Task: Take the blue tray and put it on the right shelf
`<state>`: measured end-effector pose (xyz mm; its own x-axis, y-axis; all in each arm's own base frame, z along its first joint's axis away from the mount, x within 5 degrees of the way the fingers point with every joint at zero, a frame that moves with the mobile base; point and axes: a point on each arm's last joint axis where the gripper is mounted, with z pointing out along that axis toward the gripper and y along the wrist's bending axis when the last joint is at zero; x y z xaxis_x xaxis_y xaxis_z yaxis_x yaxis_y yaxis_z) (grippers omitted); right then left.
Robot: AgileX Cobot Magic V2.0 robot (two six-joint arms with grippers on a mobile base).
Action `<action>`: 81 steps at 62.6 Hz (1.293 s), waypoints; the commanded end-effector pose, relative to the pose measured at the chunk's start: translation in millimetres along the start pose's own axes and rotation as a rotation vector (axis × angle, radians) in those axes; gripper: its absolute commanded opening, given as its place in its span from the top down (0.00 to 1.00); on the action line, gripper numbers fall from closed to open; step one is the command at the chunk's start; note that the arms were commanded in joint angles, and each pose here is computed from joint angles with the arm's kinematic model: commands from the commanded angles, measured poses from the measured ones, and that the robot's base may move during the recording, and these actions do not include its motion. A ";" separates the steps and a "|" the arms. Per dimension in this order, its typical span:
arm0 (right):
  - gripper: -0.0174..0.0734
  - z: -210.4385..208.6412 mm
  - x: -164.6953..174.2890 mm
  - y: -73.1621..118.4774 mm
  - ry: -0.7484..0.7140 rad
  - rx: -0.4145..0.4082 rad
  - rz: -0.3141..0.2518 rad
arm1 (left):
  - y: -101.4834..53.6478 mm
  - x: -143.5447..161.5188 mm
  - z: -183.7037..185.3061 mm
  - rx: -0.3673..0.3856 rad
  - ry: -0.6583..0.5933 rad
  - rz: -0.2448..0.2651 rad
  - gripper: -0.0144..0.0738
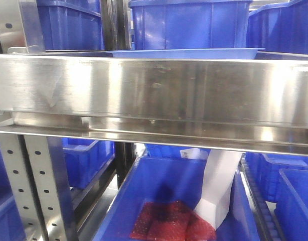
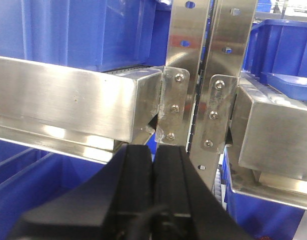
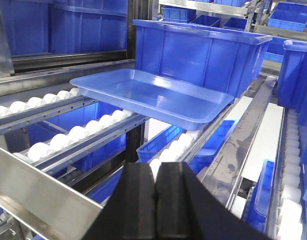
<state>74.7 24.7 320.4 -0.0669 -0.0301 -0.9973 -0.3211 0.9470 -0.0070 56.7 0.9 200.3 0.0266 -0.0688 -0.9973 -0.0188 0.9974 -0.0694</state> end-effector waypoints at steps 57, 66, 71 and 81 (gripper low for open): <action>0.74 -19.0 23.7 -19.9 -0.093 0.339 0.019 | 1.3 1.5 -0.3 -0.007 -0.073 -0.006 0.89; 0.74 -26.3 51.6 -19.9 -0.122 0.405 0.030 | 1.3 1.5 -0.3 -0.007 -0.073 -0.006 0.89; 0.74 -26.3 66.7 -19.4 -0.141 0.407 0.034 | 1.3 1.5 -0.3 -0.007 -0.073 -0.006 0.89; 0.74 -23.3 95.8 -19.9 -0.197 0.410 0.024 | 1.3 1.5 -0.3 -0.007 -0.073 -0.006 0.89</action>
<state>53.3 -3.7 218.9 -0.0272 0.0396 -0.9988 0.0746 0.9965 0.0375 56.7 0.9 200.3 0.0266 -0.0688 -0.9973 -0.0188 0.9974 -0.0694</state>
